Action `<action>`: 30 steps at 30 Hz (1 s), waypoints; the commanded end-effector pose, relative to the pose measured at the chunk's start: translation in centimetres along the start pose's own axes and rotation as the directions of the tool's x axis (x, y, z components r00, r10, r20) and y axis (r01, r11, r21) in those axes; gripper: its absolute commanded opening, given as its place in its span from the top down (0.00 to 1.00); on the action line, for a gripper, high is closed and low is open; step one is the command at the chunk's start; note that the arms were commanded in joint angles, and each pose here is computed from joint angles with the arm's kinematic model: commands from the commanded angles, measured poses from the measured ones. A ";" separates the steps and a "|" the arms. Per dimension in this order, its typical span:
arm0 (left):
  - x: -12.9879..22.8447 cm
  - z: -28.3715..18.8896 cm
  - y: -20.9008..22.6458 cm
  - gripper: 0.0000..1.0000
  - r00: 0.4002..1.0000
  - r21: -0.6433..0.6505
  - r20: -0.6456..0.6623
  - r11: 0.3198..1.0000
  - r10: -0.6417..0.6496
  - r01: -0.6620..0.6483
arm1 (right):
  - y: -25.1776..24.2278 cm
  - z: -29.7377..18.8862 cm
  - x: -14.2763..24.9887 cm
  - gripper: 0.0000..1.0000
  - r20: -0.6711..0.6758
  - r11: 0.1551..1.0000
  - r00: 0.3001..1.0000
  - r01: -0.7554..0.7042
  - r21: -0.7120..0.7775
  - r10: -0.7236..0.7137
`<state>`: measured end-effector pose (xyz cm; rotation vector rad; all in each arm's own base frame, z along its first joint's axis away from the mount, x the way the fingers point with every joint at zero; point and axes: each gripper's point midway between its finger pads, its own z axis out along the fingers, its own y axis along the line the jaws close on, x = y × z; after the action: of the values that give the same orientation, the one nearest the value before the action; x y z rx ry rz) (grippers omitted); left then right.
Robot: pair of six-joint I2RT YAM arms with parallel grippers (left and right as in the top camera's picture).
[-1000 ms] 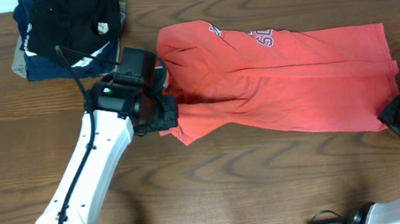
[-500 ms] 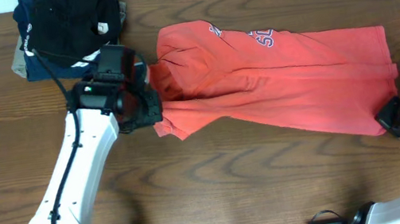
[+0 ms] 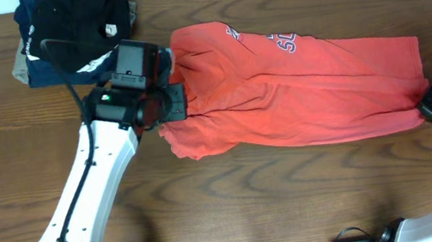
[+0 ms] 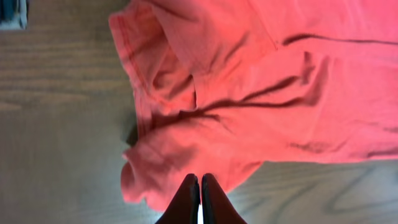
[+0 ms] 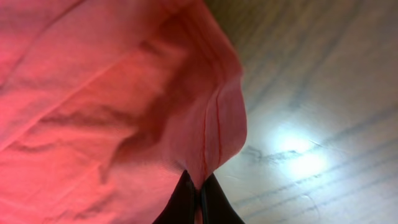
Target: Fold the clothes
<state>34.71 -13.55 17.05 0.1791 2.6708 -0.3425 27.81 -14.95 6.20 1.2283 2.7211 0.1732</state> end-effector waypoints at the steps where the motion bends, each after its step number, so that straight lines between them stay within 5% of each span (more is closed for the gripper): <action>1: -1.1 0.7 0.7 0.94 1.000 -0.043 0.018 0.999 0.020 -0.020 | 0.7 -0.4 -1.1 0.99 0.041 0.999 0.998 0.038 -0.013 -0.037; 7: 0.7 1.9 0.7 0.94 0.997 -0.051 -0.071 0.998 0.032 -0.035 | 1.2 -0.4 -1.9 0.99 0.073 0.998 0.996 0.046 -0.032 -0.044; 8: 1.9 1.8 0.8 0.85 0.993 -0.058 -0.118 0.998 0.028 -0.035 | 1.2 -0.4 -1.8 0.99 0.072 0.998 0.996 0.047 -0.032 -0.044; 10: 4.1 1.7 1.0 0.23 0.979 -0.072 -0.203 0.997 0.005 -0.020 | 1.2 -0.4 -1.9 0.99 0.073 0.998 0.996 0.053 -0.031 -0.050; 12: 6.3 1.7 1.4 0.03 0.959 -0.108 -0.274 0.993 -0.076 0.048 | 1.2 -0.4 -1.9 0.99 0.076 0.998 0.996 0.056 -0.032 -0.054; 17: 10.1 3.6 2.5 0.01 0.917 -0.176 -0.334 0.970 -0.218 0.167 | 1.3 -0.4 -1.9 0.99 0.076 0.998 0.995 0.063 -0.032 -0.060; 22: 11.6 6.5 2.9 0.14 0.889 -0.209 -0.278 0.926 -0.364 0.314 | 1.1 -0.4 -1.6 0.92 0.063 0.997 0.996 0.068 -0.027 -0.066; 30: 12.2 9.4 3.7 0.28 0.915 -0.202 -0.194 0.927 -0.354 0.316 | 1.1 -0.4 -1.4 0.91 0.056 0.997 0.996 0.073 -0.025 -0.072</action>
<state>28.38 -12.52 3.50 -0.2628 2.9421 -0.2780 28.84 -15.43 6.39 1.1518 2.7012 0.1655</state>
